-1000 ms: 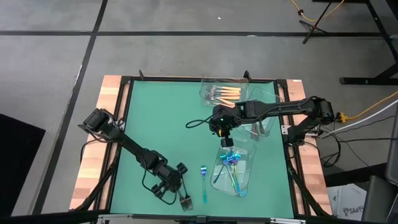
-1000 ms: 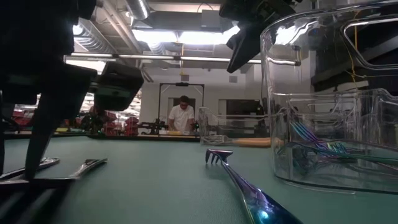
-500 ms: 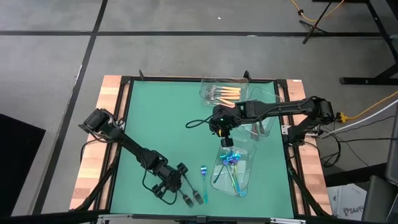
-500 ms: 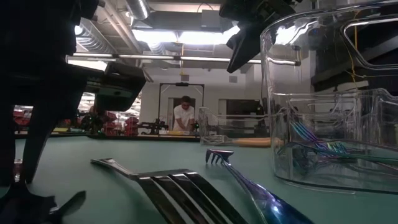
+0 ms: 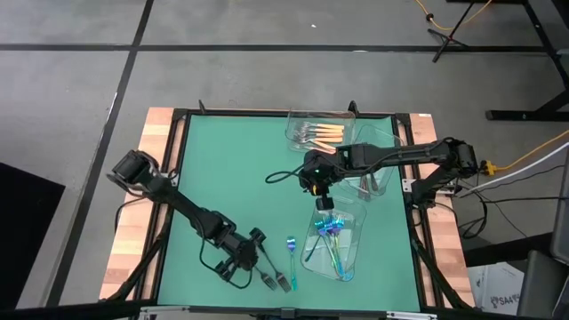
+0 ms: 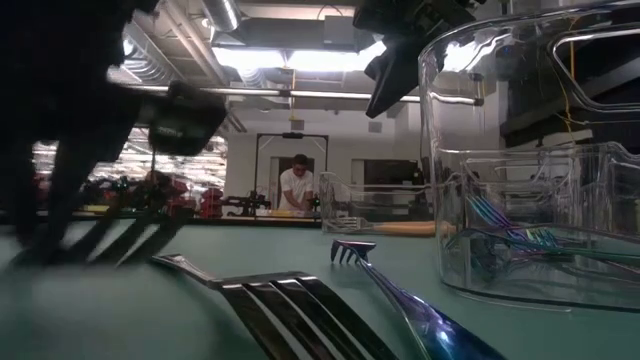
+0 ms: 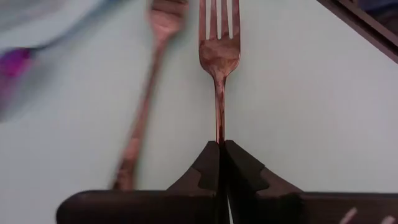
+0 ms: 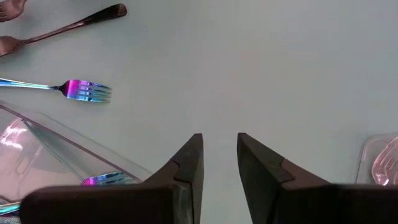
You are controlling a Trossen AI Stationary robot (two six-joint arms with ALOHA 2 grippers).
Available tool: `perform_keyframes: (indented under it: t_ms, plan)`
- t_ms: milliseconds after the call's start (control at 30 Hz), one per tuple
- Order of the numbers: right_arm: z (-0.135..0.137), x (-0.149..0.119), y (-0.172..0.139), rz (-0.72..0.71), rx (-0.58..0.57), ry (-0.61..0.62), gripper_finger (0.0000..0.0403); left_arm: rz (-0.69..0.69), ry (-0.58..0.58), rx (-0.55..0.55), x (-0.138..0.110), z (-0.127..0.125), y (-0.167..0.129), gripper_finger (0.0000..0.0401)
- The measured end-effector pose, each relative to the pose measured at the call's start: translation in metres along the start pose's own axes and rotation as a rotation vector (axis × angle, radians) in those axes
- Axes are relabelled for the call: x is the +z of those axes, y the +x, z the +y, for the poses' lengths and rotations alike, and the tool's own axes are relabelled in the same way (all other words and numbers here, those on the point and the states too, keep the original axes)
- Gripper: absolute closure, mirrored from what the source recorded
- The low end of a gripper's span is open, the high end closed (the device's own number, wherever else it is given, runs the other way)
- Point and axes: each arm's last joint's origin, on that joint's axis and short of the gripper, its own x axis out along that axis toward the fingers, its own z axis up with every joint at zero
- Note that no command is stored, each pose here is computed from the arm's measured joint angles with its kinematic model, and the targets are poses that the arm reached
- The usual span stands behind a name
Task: Sort silverware by color (type)
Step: Put the black fork into the center transparent bin
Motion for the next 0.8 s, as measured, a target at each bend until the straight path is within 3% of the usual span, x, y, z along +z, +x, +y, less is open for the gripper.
perform_keyframes:
  t_ms: [167,300,600,800]
  plan:
    - [-0.001,-0.001,-0.002,0.011,-0.045,0.000,0.0317,-0.022,-0.009,0.090,0.006,0.003,-0.016,0.0397]
    - [-0.001,-0.002,-0.016,0.001,-0.083,0.000,0.0317,-0.055,-0.032,0.224,0.011,0.008,-0.030,0.0397]
    - [0.004,-0.015,-0.080,-0.052,-0.225,0.075,0.0317,-0.094,-0.130,0.690,0.018,0.032,-0.057,0.0397]
    - [0.007,-0.031,-0.124,-0.108,-0.380,0.193,0.0317,-0.102,-0.193,0.830,0.016,0.053,-0.063,0.0397]
